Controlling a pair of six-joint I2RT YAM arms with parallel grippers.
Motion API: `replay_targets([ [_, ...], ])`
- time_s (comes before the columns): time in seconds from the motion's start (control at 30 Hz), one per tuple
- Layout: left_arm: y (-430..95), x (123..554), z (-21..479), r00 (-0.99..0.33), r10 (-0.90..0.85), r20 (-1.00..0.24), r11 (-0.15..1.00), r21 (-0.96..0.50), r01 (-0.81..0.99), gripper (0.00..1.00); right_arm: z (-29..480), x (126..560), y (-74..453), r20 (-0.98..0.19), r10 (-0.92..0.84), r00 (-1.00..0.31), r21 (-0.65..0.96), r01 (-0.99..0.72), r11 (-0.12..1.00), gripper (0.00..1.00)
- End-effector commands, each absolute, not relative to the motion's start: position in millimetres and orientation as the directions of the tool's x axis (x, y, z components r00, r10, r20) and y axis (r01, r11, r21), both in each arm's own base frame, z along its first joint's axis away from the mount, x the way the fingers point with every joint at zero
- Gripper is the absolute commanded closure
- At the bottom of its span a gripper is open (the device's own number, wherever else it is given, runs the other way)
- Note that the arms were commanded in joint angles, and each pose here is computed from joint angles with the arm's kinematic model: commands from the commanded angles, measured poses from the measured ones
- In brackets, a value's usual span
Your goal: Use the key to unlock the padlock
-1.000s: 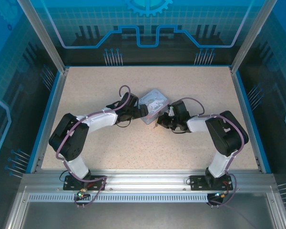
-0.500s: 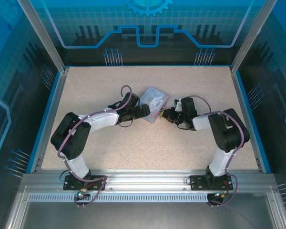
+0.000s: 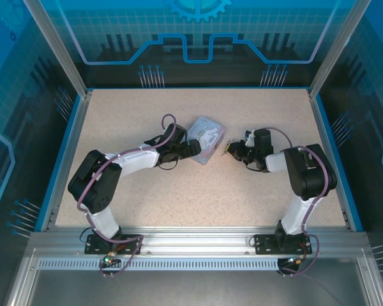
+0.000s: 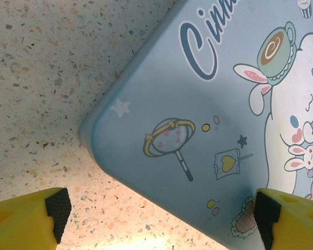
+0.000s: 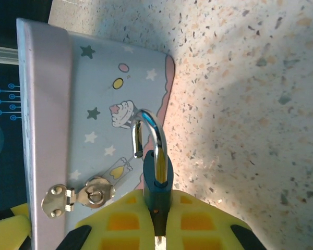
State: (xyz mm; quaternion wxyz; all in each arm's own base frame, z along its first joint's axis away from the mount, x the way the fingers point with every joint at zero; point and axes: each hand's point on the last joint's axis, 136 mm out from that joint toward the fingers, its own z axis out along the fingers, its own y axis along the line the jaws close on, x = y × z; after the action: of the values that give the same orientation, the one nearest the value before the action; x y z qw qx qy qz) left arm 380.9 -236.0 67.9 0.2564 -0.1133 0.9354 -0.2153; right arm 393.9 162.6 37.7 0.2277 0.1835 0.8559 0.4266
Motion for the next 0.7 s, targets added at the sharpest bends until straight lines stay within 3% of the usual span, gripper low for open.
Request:
replay_targets([
  [0.0,-217,350,28,-0.909,-0.258,-0.328,0.933,-0.329,-0.146,0.08,46,387,161,-0.261,0.485,-0.835,0.811,0.083,0.579,1.0],
  [0.33,-222,359,51,-0.896,-0.249,-0.366,0.929,-0.352,-0.115,0.01,53,350,152,-0.266,0.463,-0.846,0.785,0.09,0.613,1.0],
  [0.67,-217,355,91,-0.871,-0.251,-0.422,0.923,-0.376,-0.083,0.01,32,331,123,-0.226,0.518,-0.825,0.731,0.208,0.65,1.0],
])
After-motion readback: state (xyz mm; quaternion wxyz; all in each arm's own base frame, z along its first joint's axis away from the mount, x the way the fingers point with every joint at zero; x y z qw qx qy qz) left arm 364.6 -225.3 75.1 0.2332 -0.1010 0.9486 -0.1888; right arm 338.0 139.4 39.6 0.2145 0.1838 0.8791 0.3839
